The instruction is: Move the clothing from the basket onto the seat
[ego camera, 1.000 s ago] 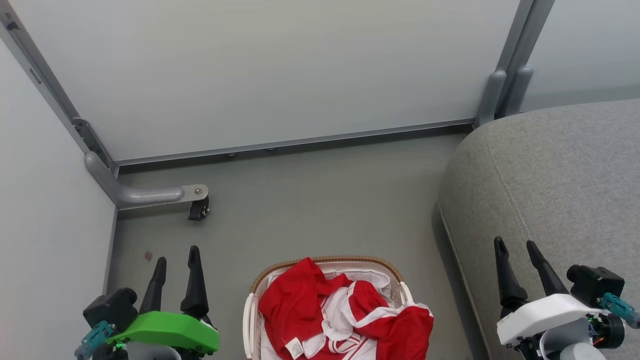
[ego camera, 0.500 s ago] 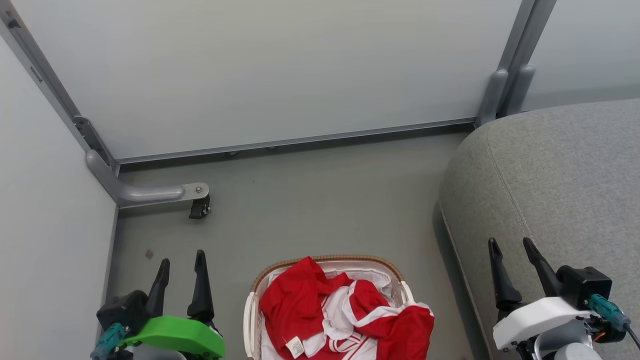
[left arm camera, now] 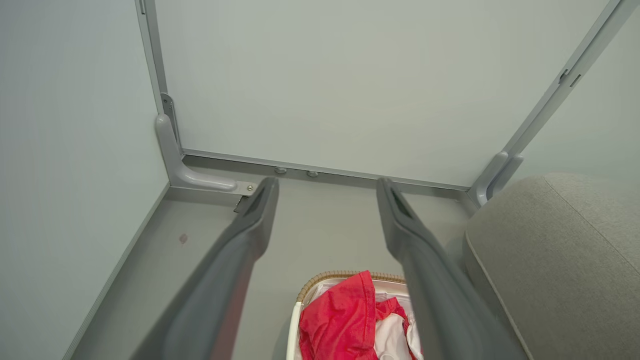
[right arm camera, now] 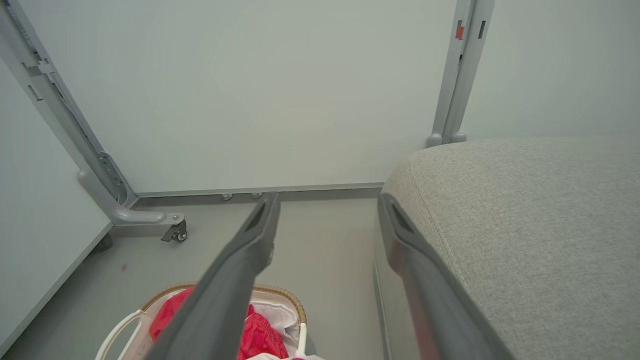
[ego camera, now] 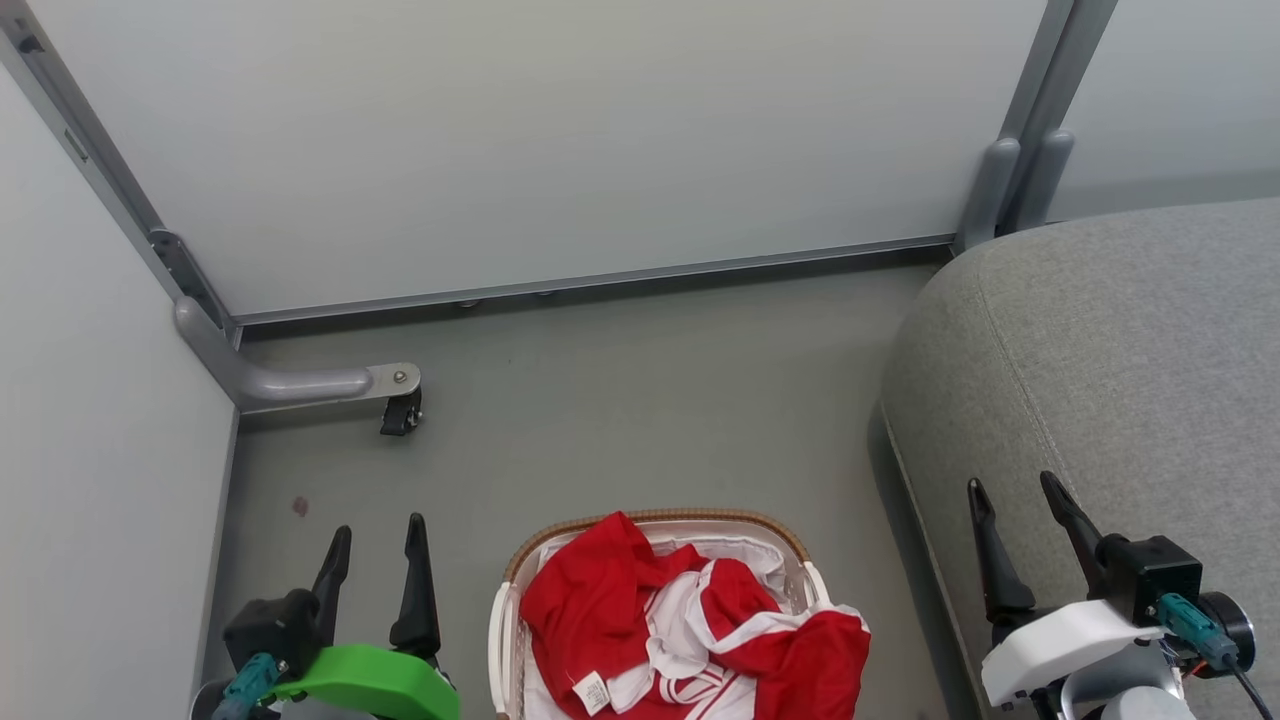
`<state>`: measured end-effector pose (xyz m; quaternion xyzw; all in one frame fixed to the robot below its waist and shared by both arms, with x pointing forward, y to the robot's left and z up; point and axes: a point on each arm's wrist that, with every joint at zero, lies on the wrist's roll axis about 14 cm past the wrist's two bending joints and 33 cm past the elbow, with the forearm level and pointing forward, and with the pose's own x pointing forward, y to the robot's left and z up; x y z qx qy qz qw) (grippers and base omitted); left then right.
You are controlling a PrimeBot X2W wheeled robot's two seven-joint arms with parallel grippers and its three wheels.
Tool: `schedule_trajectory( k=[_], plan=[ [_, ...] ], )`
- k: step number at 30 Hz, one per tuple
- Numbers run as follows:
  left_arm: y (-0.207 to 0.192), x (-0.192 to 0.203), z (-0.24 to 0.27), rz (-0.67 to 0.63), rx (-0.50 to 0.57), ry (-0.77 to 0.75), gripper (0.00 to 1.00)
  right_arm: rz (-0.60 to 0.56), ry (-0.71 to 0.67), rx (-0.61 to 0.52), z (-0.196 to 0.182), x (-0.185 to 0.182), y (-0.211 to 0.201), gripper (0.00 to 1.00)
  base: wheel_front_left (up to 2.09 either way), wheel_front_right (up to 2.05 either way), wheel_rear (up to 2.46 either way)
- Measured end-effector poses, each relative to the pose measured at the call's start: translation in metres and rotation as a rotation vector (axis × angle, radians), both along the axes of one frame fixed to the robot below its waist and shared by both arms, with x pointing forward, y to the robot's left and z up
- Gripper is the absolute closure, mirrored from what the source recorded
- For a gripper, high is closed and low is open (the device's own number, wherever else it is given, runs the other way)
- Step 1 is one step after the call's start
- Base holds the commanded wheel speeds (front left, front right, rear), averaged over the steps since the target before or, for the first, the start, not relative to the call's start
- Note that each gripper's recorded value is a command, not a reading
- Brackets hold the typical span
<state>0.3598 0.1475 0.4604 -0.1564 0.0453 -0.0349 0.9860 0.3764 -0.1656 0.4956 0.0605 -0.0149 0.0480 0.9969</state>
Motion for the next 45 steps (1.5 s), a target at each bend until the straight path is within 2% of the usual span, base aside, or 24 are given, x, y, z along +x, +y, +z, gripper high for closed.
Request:
schedule_trajectory(
  k=[16,39,45],
  plan=[
    [-0.004,-0.004,-0.008,-0.025,0.083,0.002,0.00,0.032,-0.023,-0.114,0.000,0.000,0.007,0.00,0.00,0.00,0.00],
    [-0.006,-0.004,-0.017,-0.032,0.085,0.029,0.00,0.030,-0.013,-0.116,-0.004,0.002,0.006,0.00,0.00,0.00,0.00],
    [-0.013,0.016,-0.014,-0.057,0.087,0.019,0.00,0.027,-0.014,-0.118,-0.004,0.016,0.004,0.00,0.00,0.00,0.00]
  ],
)
